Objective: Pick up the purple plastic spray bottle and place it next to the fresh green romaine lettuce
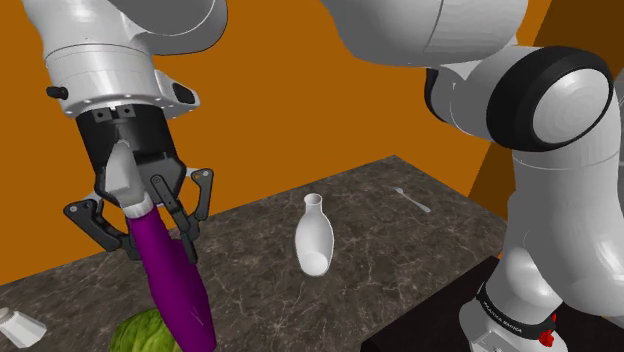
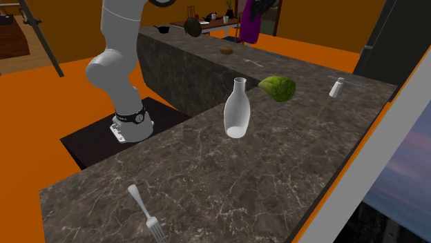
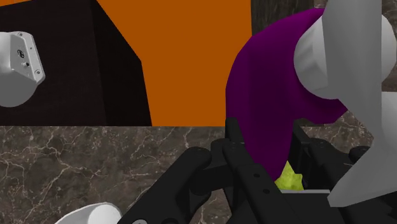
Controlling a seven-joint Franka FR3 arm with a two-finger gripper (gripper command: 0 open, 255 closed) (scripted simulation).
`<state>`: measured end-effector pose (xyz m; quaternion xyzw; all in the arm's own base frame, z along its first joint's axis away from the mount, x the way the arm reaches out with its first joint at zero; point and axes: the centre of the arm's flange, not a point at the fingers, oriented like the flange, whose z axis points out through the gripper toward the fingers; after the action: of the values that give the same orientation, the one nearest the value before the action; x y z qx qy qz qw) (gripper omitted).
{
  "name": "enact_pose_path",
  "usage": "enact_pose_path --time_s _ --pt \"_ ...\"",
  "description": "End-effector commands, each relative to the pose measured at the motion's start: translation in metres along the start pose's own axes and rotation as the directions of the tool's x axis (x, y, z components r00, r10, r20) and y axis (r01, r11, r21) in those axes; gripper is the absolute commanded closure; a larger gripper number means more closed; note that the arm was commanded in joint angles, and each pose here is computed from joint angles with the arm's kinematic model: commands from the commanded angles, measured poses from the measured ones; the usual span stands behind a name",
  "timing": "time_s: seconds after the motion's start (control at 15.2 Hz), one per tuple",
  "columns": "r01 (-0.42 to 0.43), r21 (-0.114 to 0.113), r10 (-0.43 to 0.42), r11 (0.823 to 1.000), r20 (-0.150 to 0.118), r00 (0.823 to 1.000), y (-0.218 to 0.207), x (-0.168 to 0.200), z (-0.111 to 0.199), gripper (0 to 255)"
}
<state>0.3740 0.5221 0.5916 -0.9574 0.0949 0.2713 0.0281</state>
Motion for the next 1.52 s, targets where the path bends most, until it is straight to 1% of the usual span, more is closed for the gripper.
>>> enact_pose_path --time_s 0.0,1.45 --pt "0.0 0.001 0.0 1.0 0.0 1.0 -0.001 0.006 0.008 255" --pt "0.0 0.001 0.0 1.0 0.0 1.0 0.0 0.067 0.107 255"
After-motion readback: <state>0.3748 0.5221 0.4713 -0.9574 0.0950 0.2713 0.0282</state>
